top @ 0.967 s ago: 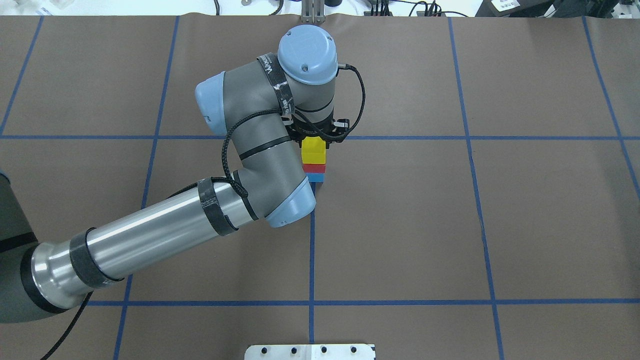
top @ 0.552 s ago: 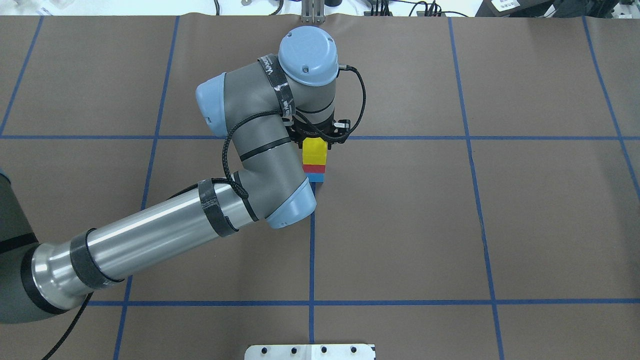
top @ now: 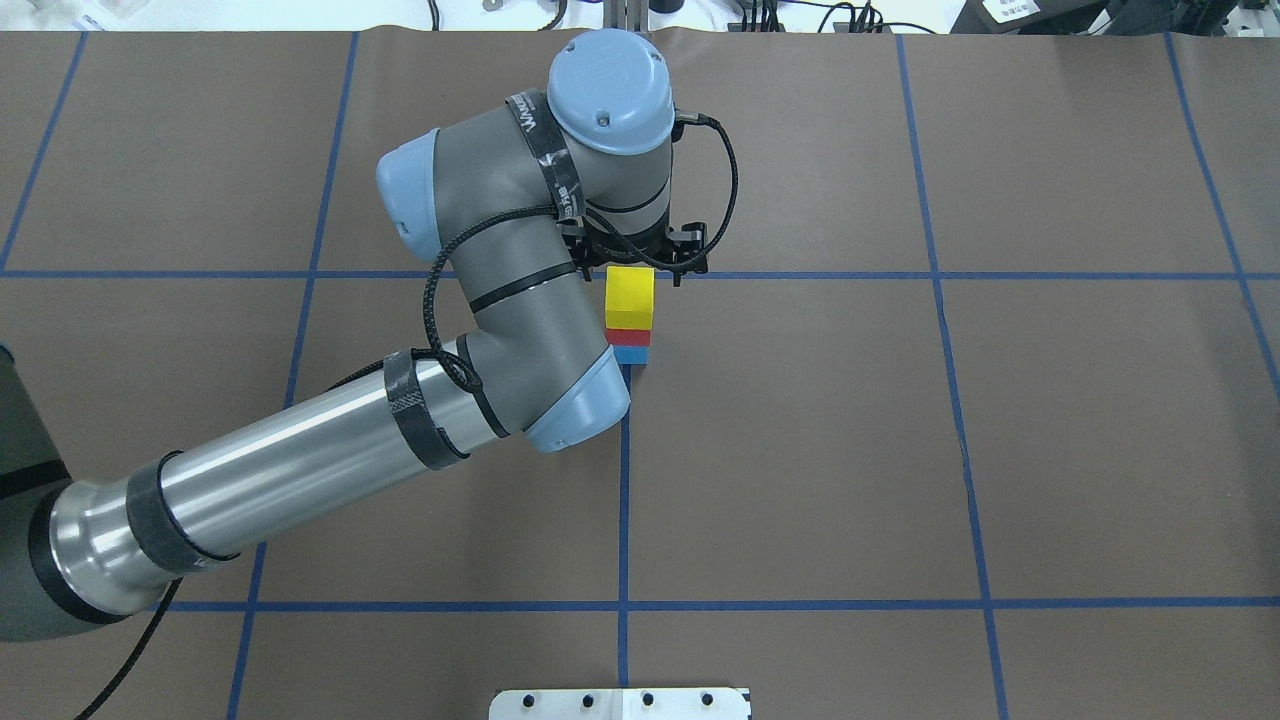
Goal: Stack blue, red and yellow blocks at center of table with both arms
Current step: 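Open the left gripper and withdraw it from the stack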
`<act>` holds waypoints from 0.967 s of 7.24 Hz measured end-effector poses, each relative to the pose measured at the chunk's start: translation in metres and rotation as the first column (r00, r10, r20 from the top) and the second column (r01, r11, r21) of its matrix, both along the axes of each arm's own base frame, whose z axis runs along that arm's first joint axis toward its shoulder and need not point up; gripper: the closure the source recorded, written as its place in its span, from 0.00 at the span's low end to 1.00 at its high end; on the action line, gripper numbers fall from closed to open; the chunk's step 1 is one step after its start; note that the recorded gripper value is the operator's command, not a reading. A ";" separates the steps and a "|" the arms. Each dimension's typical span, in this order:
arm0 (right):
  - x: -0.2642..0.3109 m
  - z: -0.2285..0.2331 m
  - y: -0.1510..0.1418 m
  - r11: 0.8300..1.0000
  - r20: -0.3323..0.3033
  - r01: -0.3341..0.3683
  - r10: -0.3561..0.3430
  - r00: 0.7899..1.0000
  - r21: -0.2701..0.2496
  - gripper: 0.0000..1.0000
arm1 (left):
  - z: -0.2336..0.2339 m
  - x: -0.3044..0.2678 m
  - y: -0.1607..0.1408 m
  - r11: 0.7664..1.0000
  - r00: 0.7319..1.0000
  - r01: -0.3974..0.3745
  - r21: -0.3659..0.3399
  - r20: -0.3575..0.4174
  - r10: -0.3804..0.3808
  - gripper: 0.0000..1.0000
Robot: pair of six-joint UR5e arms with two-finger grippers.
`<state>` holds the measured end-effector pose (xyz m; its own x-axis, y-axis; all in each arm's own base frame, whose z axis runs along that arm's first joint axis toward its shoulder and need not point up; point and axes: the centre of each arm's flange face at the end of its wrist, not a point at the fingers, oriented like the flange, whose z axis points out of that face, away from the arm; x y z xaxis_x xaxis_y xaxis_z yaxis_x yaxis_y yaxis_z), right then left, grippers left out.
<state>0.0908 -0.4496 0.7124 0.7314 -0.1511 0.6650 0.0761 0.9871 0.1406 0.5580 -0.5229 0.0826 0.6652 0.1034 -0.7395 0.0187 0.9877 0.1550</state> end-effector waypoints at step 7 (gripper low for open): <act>0.000 0.004 0.004 1.000 -0.001 0.003 -0.003 1.000 -0.005 0.00 | 0.241 -0.381 -0.037 0.917 0.949 -0.309 0.253 0.140 0.281 0.00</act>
<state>0.0910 -0.4460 0.7161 0.7318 -0.1498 0.6648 0.0789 0.9876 0.1357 0.1767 -0.5603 0.3232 0.6417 0.4916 -0.5887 -0.2965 0.8669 0.4007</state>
